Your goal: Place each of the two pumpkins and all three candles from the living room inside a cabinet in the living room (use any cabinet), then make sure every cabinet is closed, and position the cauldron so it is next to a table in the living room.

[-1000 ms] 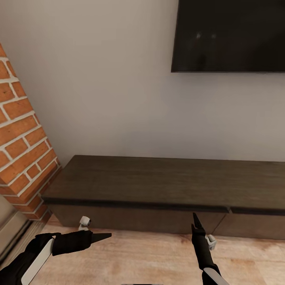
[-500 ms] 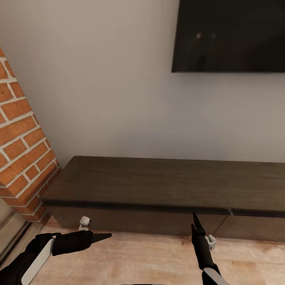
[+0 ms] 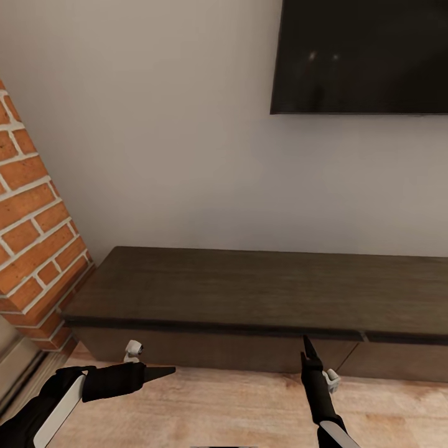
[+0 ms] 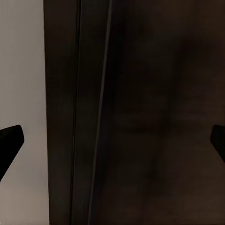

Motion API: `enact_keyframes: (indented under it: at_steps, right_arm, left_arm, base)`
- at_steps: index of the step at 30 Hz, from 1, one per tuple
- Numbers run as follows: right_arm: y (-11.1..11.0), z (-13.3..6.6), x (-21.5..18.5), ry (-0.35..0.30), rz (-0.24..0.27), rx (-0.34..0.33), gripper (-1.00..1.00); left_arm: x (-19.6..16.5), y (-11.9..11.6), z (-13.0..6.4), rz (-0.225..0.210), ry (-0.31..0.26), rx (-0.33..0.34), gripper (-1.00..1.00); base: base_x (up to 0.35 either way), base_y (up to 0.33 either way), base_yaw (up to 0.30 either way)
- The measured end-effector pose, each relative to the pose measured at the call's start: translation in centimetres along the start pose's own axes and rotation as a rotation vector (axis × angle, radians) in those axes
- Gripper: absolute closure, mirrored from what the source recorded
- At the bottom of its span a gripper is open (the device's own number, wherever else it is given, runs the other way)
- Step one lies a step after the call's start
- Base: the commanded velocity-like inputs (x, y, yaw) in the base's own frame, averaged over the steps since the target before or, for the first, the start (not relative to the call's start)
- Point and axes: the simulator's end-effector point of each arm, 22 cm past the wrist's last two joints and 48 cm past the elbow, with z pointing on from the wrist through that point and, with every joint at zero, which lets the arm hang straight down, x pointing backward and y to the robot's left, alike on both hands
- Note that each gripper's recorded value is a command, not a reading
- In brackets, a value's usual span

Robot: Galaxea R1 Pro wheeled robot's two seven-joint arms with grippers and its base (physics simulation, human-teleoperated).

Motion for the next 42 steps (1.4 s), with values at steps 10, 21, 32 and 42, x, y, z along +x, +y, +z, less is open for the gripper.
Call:
enact_keyframes:
  at_steps: [10,21,32,42]
  right_arm:
    - [0.01,0.00,0.03,0.000,0.001,0.000,-1.00]
    - [-0.01,0.00,-0.01,0.000,0.000,0.000,-1.00]
    - [-0.01,0.00,-0.03,0.000,-0.001,0.000,-1.00]
    - [0.00,0.00,0.00,0.000,0.000,0.000,-1.00]
  left_arm:
    - [-0.01,-0.01,0.03,0.000,-0.001,0.000,-1.00]
    - [0.01,0.05,0.00,-0.001,0.000,-0.001,-1.00]
    - [0.03,0.06,0.01,-0.001,0.000,-0.001,-1.00]
    - [0.02,0.02,0.07,-0.002,-0.001,0.000,-1.00]
  base:
    - [0.028,0.000,0.000]
    - [0.022,0.000,0.000]
    - [0.052,0.000,0.000]
    - [0.001,0.000,0.000]
